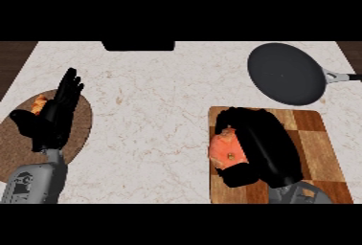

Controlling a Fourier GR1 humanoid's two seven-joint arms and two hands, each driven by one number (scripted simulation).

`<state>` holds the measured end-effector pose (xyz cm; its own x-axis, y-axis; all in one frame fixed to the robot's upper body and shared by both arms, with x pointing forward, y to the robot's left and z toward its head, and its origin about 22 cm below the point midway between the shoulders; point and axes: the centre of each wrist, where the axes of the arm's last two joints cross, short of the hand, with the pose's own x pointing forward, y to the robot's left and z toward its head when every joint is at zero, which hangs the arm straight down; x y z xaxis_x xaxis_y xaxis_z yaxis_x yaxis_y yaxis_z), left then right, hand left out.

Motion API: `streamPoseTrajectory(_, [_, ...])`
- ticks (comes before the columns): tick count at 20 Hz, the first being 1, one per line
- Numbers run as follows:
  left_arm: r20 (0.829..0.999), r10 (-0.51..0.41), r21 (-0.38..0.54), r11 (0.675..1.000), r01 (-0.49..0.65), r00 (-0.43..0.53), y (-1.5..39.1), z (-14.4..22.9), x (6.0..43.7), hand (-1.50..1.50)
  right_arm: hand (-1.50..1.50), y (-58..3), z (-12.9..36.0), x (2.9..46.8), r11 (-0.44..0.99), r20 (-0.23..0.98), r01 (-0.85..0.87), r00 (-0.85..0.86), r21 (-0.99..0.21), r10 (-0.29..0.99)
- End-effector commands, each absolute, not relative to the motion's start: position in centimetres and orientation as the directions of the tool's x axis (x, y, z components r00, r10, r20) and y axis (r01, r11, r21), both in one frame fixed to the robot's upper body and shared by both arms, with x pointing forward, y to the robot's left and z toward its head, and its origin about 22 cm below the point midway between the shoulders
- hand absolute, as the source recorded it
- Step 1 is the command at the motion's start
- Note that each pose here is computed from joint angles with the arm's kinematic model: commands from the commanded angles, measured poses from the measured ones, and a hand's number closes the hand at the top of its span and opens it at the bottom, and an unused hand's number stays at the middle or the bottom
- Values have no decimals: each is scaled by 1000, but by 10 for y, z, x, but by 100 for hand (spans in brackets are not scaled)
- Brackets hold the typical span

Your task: Pick the squash from the cutting board and place it in the pan

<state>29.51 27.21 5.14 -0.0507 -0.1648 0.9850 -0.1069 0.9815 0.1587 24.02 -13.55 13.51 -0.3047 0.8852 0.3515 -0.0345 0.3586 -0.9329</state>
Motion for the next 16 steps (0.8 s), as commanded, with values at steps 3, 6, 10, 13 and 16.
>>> streamPoseTrajectory(3, [988,-152,147,984,-102,-39,279,52,283,0,150,-167,164,252,489,446,110,-276,-866,852])
streamPoseTrajectory(6, [986,-162,156,982,-108,-44,278,44,290,0,150,-184,164,283,618,585,117,-227,-778,779])
streamPoseTrajectory(10, [986,-158,153,983,-98,-48,269,49,295,0,150,-223,173,317,702,679,153,-182,-695,711])
streamPoseTrajectory(13, [987,-154,150,984,-96,-37,260,45,301,0,150,-257,165,340,701,685,183,-151,-689,713])
streamPoseTrajectory(16, [988,-148,144,988,-63,-54,285,51,290,0,150,-294,154,362,605,597,233,-112,-762,795])
